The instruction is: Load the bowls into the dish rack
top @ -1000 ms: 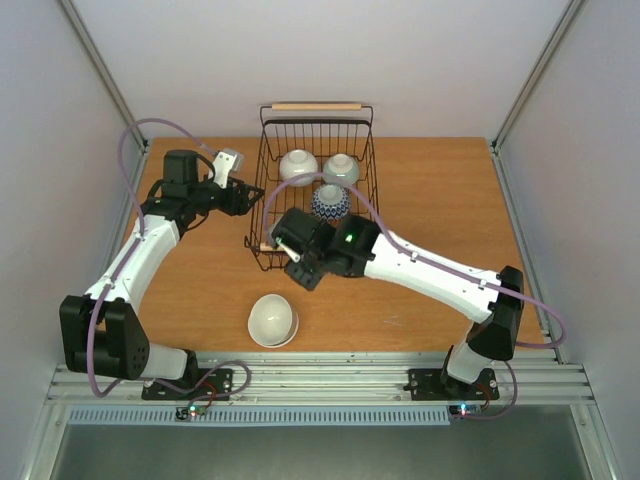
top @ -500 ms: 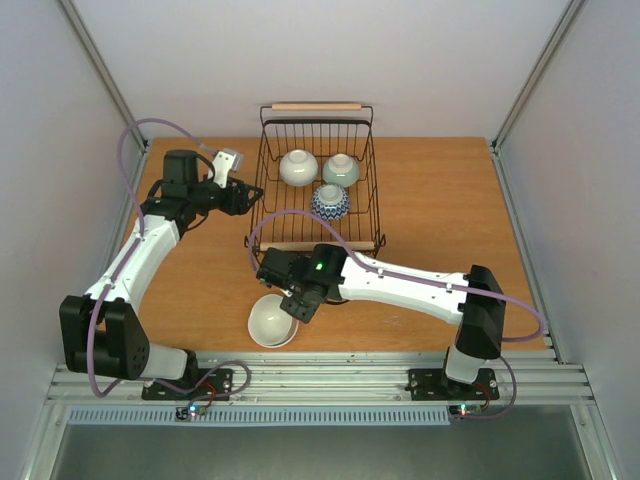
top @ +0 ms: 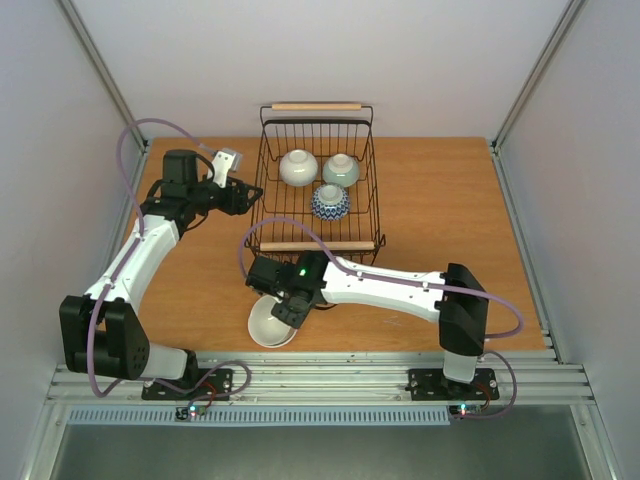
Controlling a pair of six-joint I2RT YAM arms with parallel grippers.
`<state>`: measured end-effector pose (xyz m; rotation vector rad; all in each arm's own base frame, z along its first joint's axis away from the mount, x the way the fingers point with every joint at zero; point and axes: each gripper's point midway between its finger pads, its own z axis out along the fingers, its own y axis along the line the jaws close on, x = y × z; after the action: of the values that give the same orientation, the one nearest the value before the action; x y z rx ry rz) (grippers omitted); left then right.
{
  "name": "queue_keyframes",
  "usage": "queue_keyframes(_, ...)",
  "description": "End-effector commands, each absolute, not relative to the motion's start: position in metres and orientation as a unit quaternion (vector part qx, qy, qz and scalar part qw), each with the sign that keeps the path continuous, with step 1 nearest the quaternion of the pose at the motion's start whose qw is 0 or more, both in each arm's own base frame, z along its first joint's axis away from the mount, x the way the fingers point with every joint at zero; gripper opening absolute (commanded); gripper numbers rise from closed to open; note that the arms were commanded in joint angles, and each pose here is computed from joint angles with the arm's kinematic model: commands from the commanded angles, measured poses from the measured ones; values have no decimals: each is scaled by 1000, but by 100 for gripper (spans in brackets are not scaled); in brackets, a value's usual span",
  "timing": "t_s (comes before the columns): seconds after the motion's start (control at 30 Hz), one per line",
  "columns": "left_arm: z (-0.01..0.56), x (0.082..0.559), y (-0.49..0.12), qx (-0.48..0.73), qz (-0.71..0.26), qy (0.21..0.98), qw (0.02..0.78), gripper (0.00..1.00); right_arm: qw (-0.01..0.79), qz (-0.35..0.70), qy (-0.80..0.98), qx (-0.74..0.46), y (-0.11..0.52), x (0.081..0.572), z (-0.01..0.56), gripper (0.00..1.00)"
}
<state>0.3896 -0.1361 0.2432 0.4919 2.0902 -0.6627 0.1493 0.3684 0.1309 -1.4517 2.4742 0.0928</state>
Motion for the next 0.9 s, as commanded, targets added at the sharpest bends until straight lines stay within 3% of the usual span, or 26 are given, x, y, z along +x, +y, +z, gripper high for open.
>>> queue_keyframes(0.0, 263, 393, -131, 196, -253, 825, 465, 68, 153, 43, 854, -495, 387, 154, 134, 29)
queue_keyframes(0.87, 263, 398, -119, 176, -247, 829, 470, 68, 150, 29, 856, -494, 402, 162, 113, 26)
